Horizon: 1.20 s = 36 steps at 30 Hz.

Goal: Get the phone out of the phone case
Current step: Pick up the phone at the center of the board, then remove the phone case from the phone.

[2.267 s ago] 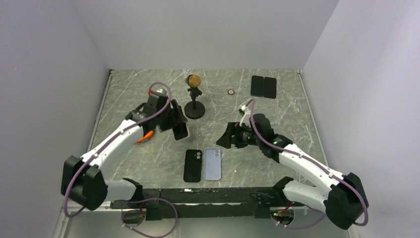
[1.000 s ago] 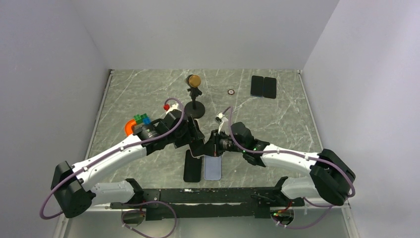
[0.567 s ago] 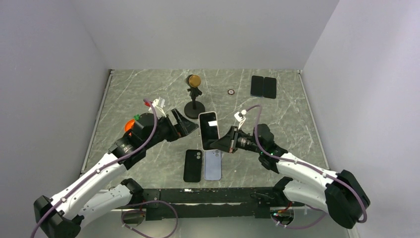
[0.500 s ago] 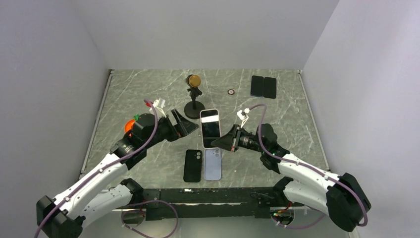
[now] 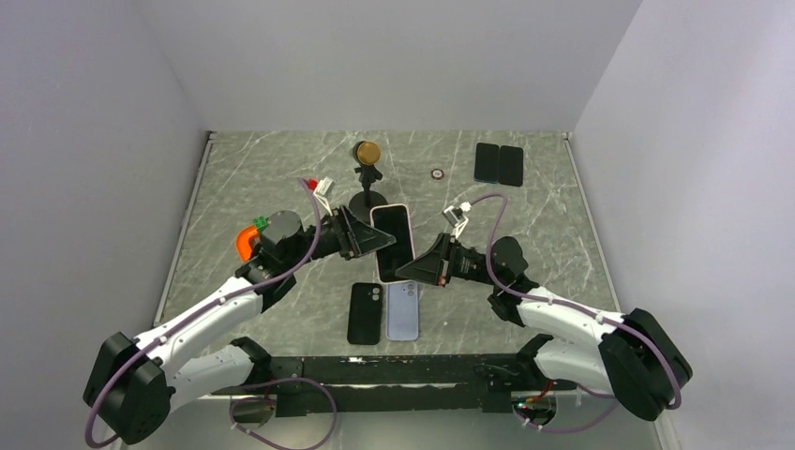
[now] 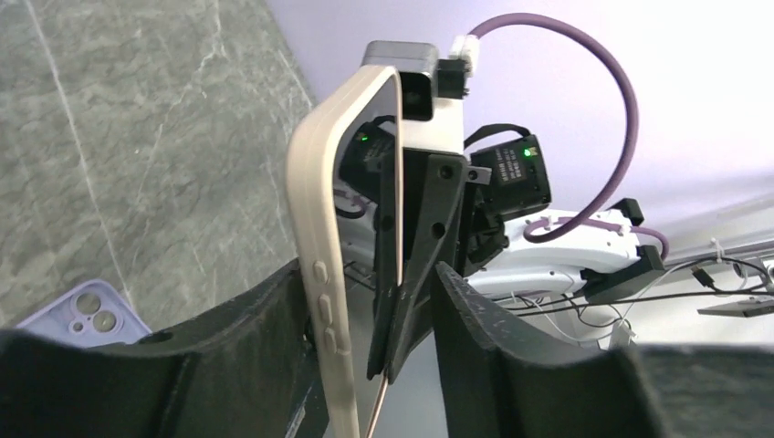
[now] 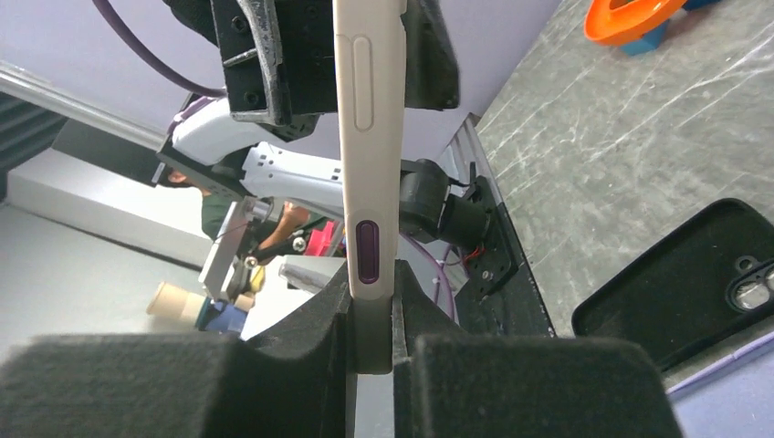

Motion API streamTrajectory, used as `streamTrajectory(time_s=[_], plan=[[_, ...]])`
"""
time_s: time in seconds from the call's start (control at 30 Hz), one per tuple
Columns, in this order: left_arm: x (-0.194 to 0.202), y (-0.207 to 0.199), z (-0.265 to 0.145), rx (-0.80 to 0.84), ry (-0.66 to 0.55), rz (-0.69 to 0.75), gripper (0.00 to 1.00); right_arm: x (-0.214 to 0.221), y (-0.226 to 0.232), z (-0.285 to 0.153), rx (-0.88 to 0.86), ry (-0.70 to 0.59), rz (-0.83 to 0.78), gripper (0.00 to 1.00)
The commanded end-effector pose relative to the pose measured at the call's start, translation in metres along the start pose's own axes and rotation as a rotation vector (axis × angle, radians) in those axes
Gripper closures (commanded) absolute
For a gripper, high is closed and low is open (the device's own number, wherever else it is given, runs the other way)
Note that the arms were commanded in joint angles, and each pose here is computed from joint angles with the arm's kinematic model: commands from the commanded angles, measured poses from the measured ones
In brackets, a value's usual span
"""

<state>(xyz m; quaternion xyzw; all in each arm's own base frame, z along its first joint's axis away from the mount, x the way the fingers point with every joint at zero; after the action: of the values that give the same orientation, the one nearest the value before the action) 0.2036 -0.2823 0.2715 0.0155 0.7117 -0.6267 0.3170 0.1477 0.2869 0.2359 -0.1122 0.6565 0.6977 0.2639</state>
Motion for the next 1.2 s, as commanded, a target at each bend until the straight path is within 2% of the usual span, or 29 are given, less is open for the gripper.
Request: streamTrajectory(time_s=[0.0, 0.17, 0.27, 0.3, 0.4, 0.47, 0.5, 0.53, 0.57, 0.63, 0.67, 0.8, 1.0, 1.17], plan=[[-0.005, -0.025, 0.0, 0.104, 0.006, 0.045, 0.48, -0.007, 0.042, 0.001, -0.184, -0.016, -0.119, 1.0], [-0.003, -0.026, 0.006, 0.108, 0.058, 0.056, 0.59, -0.001, 0.04, 0.003, -0.17, 0.016, -0.133, 1.0], [-0.002, -0.029, 0.008, 0.13, 0.07, 0.065, 0.8, 0.001, 0.041, 0.002, -0.175, 0.027, -0.146, 1.0], [-0.003, -0.031, 0.008, 0.14, 0.067, 0.075, 0.97, 0.001, 0.041, 0.002, -0.174, 0.033, -0.151, 1.0], [-0.005, -0.038, 0.007, 0.154, 0.072, 0.117, 1.0, 0.005, 0.036, 0.002, -0.14, 0.063, -0.188, 1.0], [-0.004, -0.041, 0.006, 0.147, 0.104, 0.147, 1.0, 0.006, 0.025, 0.001, -0.075, 0.079, -0.243, 0.84], [-0.003, -0.043, 0.005, 0.147, 0.122, 0.162, 1.0, 0.006, 0.017, 0.0, -0.031, 0.085, -0.274, 0.73], [-0.003, -0.047, 0.004, 0.153, 0.134, 0.184, 1.0, 0.008, 0.005, -0.003, 0.036, 0.094, -0.279, 0.57], [-0.001, -0.048, 0.003, 0.154, 0.154, 0.185, 1.0, 0.009, 0.001, -0.005, 0.067, 0.098, -0.304, 0.48], [0.0, -0.053, 0.001, 0.176, 0.179, 0.204, 1.0, 0.011, -0.001, -0.01, 0.09, 0.12, -0.338, 0.39], [0.002, -0.055, 0.0, 0.188, 0.189, 0.211, 1.0, 0.012, 0.002, -0.011, 0.084, 0.133, -0.354, 0.37], [0.002, -0.064, -0.004, 0.228, 0.196, 0.239, 1.0, 0.021, 0.012, -0.015, 0.021, 0.182, -0.377, 0.39], [0.002, -0.067, -0.005, 0.237, 0.216, 0.237, 1.0, 0.031, 0.038, -0.019, -0.146, 0.196, -0.366, 0.56], [0.003, -0.07, -0.005, 0.258, 0.22, 0.217, 1.0, 0.032, 0.041, -0.017, -0.187, 0.209, -0.362, 0.65]])
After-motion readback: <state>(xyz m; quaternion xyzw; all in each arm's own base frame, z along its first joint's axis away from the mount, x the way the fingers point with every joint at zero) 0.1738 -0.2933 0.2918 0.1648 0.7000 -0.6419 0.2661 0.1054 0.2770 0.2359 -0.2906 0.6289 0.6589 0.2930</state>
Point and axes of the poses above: each gripper's point midway between its finger pads, its own z axis out along the fingers, its own y axis along the line the jaws close on, x = y × z, the point moved 1 cm from there along -z, back along the fingers, and after that the axes turned 2 degrees about -z, right-handed, at the moved point
